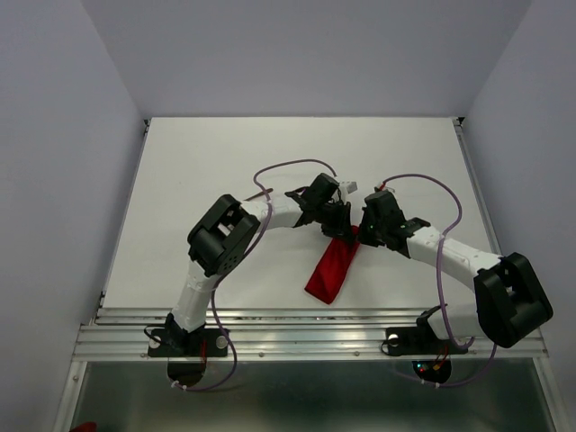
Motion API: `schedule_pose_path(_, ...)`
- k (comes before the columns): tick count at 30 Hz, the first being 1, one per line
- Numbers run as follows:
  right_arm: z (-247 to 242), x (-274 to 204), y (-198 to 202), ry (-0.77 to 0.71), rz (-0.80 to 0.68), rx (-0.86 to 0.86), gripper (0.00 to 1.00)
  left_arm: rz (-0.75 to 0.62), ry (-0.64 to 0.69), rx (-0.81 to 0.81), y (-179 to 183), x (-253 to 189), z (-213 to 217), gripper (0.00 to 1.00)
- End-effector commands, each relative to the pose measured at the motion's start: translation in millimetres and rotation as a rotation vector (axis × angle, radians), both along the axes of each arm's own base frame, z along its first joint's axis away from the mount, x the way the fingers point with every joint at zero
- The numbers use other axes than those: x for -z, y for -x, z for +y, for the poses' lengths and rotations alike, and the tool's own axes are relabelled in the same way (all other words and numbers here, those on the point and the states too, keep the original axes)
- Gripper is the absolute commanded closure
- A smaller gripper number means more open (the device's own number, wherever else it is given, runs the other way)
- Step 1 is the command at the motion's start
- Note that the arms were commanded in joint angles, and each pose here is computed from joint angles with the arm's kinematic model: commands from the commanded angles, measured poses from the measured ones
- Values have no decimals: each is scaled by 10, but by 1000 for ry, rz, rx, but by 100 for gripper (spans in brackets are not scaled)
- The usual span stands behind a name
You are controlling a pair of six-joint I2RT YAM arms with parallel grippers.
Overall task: Fold the napkin into a case and place the utensils inside
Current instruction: Stuff the top corner of the smaller-rectangle-folded napkin into the folded napkin.
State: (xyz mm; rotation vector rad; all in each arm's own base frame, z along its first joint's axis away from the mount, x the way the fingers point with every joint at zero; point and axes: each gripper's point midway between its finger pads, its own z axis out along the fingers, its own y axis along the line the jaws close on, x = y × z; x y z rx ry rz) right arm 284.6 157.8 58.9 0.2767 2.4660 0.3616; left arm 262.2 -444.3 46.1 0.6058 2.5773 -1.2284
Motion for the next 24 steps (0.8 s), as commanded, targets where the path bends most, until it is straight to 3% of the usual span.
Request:
schedule_pose_path(1,90,-141,-53,-38,-39,-14,99,-43,109,1,-106,-305,-243,100)
schedule_pose_path(11,64,-130,-53,-29,-39,-2,99,-9,100,9,46,-185,-396,100)
schedule_pose_path(24,-9,-181,-18,-22,-56,26,99,-151,62,-13,32,-697,-6,100)
